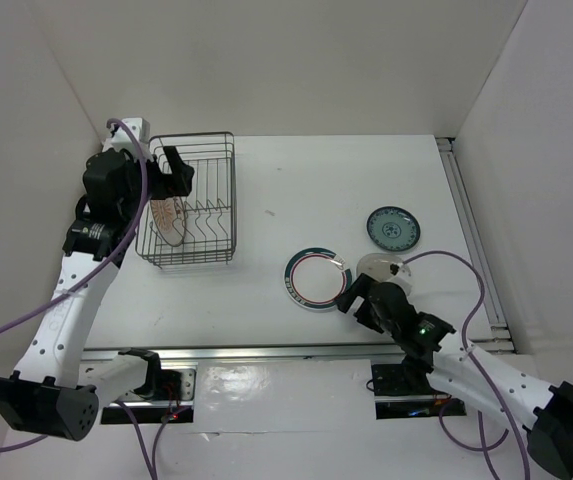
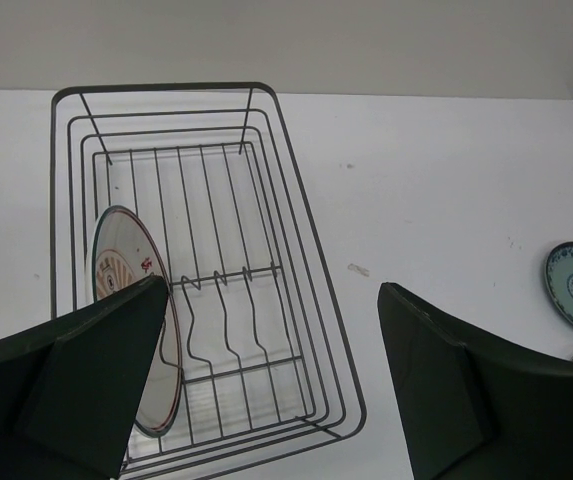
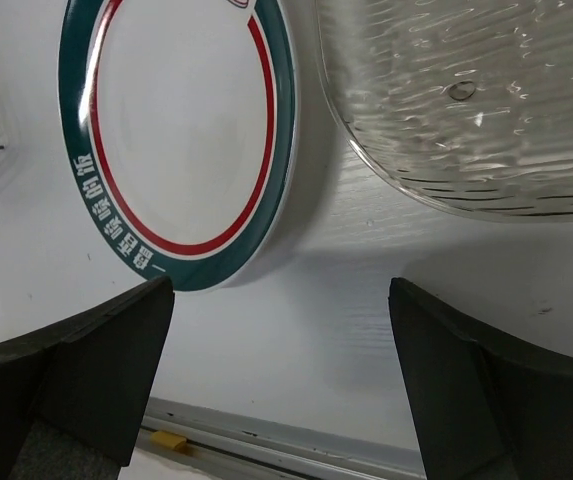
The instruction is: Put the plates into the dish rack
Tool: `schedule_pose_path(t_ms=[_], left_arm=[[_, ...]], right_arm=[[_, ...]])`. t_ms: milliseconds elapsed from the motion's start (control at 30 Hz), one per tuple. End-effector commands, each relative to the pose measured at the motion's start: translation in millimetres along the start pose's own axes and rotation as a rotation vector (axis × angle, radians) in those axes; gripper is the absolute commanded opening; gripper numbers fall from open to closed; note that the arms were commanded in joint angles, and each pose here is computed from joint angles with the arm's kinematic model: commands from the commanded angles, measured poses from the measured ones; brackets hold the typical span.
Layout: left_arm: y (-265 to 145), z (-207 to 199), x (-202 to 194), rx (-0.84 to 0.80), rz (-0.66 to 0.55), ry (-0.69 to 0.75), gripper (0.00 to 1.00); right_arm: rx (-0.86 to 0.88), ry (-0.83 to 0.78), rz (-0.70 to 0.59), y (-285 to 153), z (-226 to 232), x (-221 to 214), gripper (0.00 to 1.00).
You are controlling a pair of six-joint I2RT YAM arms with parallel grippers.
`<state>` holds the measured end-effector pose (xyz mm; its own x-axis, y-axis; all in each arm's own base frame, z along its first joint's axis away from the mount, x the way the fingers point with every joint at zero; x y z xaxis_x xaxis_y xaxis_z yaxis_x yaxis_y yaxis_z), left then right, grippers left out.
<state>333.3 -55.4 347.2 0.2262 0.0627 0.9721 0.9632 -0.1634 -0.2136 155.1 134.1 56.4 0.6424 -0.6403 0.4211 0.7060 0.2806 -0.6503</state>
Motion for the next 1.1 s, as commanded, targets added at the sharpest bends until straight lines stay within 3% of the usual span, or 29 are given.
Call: schedule_pose_path(t_ms=[0,433,700,833,867,967,1000,1067], left_arm=[[-7,-9,17,-0.050,-0.073,-0.013,1.00],[-4,-12,16,-0.068,-0.069,-0.013,1.00],[-3,-13,12,-0.077,-0.059,-0.022,1.00],[-3,-13,12,-0.077,-0.059,-0.022,1.00],[-3,-13,12,-0.077,-0.059,-0.022,1.00],[-2,-13,10,-0.077,-0.059,-0.022,1.00],[-2,-13,10,-0.077,-0.059,-0.022,1.00],[-2,-14,10,-0.086,-0.058,-0.022,1.00]], right_arm=[[0.090,0.067,-0.048,5,22,7,0.95],[0.141,0.153,-0.147,28,21,7,0.92],[0.082,0.150,-0.134,49,13,-4,0.75],[0.053,0.153,-0.118,58,7,-11,0.52],[0.046,0.162,-0.116,59,6,-12,0.37],[0.020,0.162,-0.109,64,2,-15,0.06],[-0.007,0.162,-0.114,67,-4,-16,0.00],[-0.008,0.163,-0.123,70,4,-14,0.00]])
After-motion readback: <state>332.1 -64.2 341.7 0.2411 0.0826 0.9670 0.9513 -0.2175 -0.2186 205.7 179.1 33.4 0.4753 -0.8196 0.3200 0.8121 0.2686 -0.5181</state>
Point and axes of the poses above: each gripper's point midway between its finger pads, its own y axis out along the fingers, its own z axis along the line the jaws close on, x = y × z, the point moved 3 cm from there along -y, back along the fingers, and after that the axes turned 6 degrees about y, right-handed, at the moved point
